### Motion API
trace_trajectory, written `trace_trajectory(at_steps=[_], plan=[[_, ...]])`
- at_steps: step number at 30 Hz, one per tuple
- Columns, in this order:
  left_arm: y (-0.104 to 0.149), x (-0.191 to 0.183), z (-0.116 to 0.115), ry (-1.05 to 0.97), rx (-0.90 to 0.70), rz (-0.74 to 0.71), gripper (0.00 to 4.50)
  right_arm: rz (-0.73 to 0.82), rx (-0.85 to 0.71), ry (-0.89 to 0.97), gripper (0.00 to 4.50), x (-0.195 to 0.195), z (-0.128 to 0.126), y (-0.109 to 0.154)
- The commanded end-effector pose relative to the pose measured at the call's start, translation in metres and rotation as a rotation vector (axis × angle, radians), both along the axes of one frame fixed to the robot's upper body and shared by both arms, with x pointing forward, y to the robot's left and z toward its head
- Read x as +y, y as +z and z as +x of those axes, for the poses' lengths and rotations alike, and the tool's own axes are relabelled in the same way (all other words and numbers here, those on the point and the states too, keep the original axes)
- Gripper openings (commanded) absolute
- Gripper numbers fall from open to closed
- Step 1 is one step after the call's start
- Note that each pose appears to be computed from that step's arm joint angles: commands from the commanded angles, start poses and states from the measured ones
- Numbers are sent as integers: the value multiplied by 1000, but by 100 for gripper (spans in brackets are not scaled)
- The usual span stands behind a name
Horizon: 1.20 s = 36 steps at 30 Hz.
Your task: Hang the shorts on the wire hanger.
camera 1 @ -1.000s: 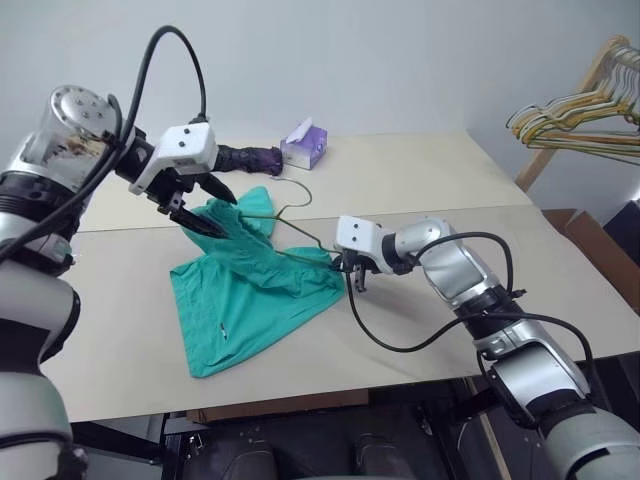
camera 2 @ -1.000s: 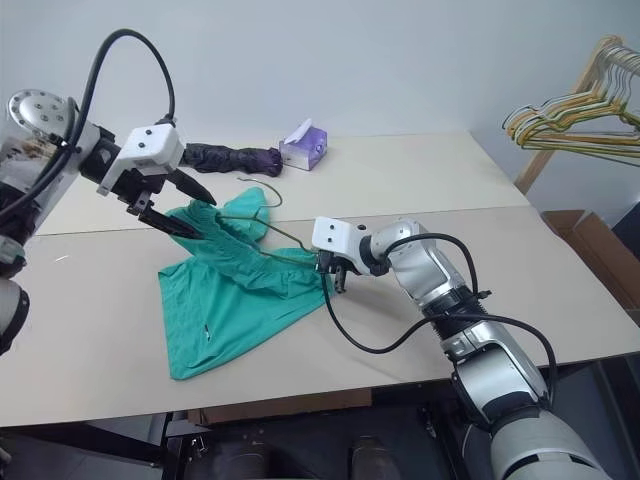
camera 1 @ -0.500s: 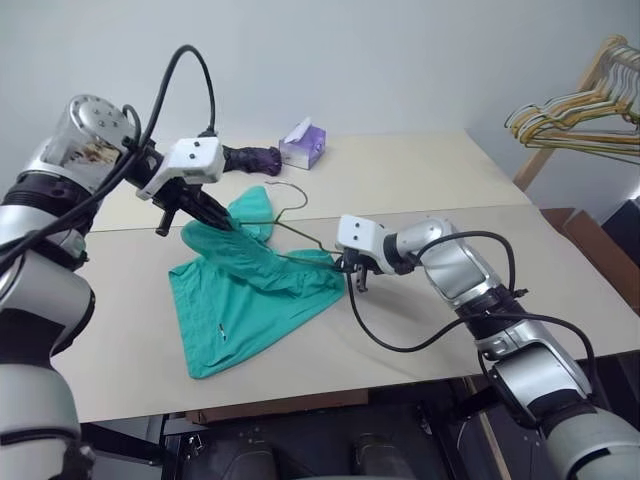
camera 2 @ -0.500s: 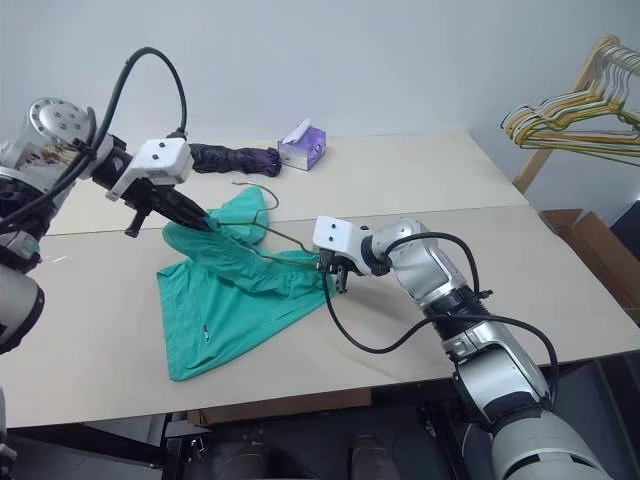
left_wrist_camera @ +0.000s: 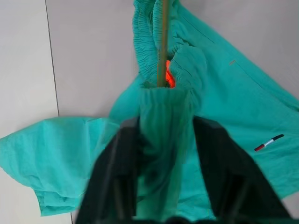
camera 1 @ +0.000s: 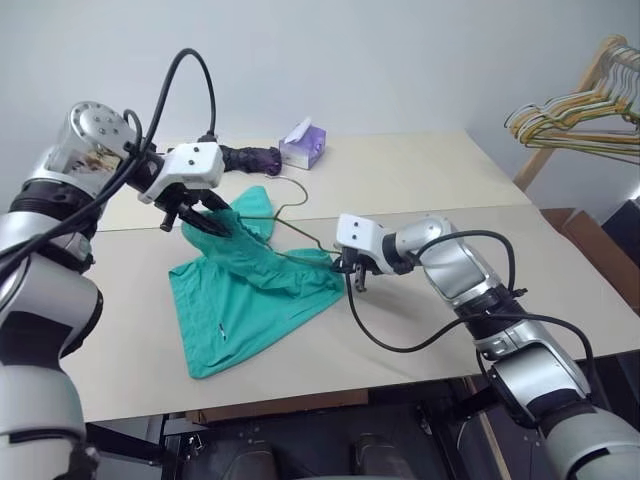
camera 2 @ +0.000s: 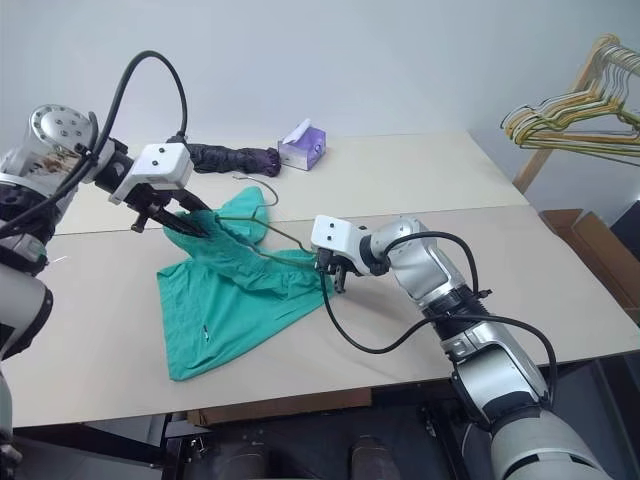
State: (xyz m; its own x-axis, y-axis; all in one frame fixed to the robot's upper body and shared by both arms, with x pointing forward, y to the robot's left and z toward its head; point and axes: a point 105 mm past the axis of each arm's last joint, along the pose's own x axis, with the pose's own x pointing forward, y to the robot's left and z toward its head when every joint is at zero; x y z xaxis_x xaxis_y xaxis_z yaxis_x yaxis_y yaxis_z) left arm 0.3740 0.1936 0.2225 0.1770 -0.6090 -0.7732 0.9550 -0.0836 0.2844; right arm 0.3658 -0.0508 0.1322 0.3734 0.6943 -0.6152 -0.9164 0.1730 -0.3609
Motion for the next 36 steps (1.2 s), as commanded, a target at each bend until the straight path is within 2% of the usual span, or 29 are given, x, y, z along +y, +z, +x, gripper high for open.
trace_trajectory(at_steps=[1, 4, 5, 7, 11, 12, 17, 21, 24, 28, 34, 35, 36], plan=[[5, 3, 1, 8, -20, -4, 210, 67, -72, 18, 0, 8, 2, 28], [5, 4, 1, 16, -13, -1, 210, 67, -67, 19, 0, 8, 2, 27], [5, 4, 1, 20, -9, -7, 192, 65, -69, 19, 0, 9, 2, 27], [6, 4, 1, 24, -7, -9, 148, 64, -72, 20, 0, 9, 3, 26], [4, 4, 1, 25, -3, -1, 18, 82, -76, 25, 0, 12, 2, 30], [4, 4, 1, 24, -3, 0, 2, 83, -78, 28, 0, 12, 2, 30], [6, 2, 1, 16, -8, 2, 2, 80, -83, 26, 0, 10, 3, 31], [8, 1, 3, 9, -31, 6, 2, 100, -160, 66, 0, 13, 3, 37], [9, 2, 3, -2, -46, 22, 0, 48, -196, 51, 79, 7, 8, 32], [10, 2, 5, 4, -57, 25, 0, 46, -199, -39, 214, -3, 20, 32], [23, 2, 11, 42, -99, -17, 0, 47, -265, -132, 423, -59, 21, 62], [25, 1, 12, 47, -105, -24, 0, 50, -272, -140, 448, -64, 19, 66], [29, 1, 13, 52, -116, -33, 0, 85, -262, -157, 448, -72, 15, 74]])
